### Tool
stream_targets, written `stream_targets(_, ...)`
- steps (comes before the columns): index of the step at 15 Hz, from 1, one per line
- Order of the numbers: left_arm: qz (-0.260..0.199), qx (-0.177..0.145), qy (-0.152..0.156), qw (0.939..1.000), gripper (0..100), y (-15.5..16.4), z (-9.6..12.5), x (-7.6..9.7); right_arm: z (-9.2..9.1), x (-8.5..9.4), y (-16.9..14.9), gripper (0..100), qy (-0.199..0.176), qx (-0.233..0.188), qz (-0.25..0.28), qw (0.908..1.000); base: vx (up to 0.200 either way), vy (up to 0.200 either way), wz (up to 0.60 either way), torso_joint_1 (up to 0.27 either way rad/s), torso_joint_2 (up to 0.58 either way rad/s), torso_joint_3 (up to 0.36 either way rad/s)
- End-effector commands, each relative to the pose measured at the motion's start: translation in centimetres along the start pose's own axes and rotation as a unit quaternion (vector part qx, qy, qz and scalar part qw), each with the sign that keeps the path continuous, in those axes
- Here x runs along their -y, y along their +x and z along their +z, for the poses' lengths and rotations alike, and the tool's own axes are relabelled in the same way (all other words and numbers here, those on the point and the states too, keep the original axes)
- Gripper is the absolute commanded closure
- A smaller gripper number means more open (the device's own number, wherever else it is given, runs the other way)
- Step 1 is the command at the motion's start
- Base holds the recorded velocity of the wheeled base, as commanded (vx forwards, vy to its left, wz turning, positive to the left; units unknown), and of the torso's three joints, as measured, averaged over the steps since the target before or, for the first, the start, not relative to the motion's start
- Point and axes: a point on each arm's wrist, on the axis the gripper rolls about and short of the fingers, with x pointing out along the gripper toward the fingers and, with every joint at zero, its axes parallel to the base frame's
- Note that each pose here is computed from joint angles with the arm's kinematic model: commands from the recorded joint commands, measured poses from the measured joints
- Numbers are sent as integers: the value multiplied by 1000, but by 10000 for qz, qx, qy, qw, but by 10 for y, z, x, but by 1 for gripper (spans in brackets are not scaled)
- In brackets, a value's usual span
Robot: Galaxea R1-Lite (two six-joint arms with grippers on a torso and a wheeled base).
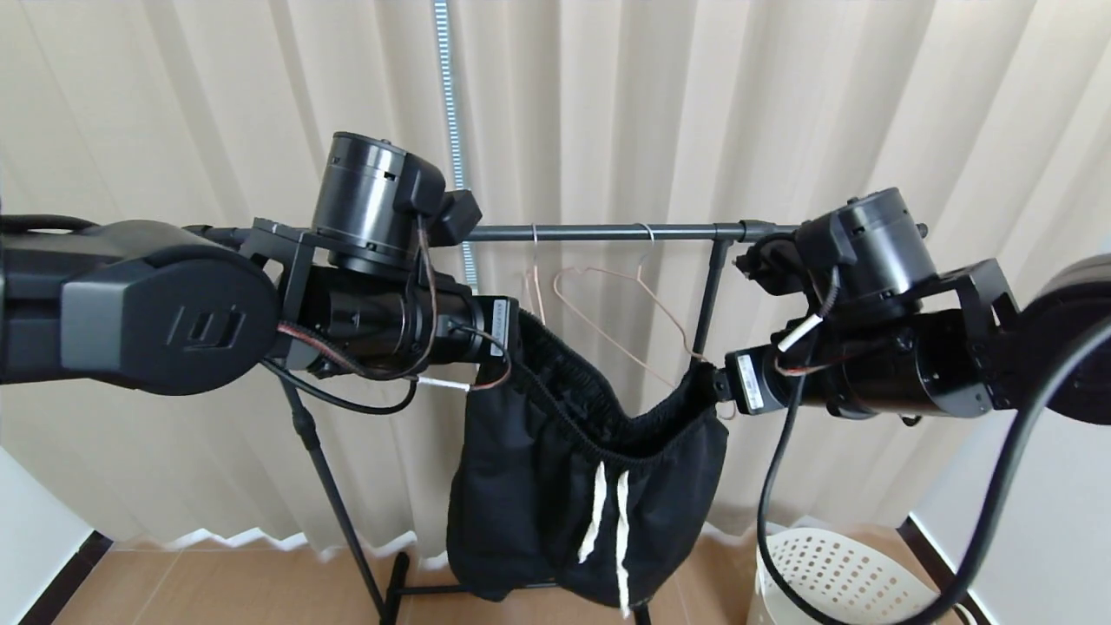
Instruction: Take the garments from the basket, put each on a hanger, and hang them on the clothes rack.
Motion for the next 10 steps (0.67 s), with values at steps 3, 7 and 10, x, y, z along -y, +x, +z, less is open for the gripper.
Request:
stream_targets(3, 73, 338, 19, 9994, 100, 18, 20, 16, -45, 13, -9, 0, -676, -201, 60, 9975, 0, 0, 0, 0, 0, 0)
stream_targets(7, 40, 547, -84, 9985, 100, 17, 30, 24, -68, 14, -12, 0, -1406, -36, 1217, 9826, 0, 0, 0, 0, 0, 0)
stream_targets(10, 42, 511, -58, 9987, 100, 16, 27, 28, -60, 3, -8, 0, -1396, 225, 2046, 9686, 0, 0, 0, 0, 0, 0)
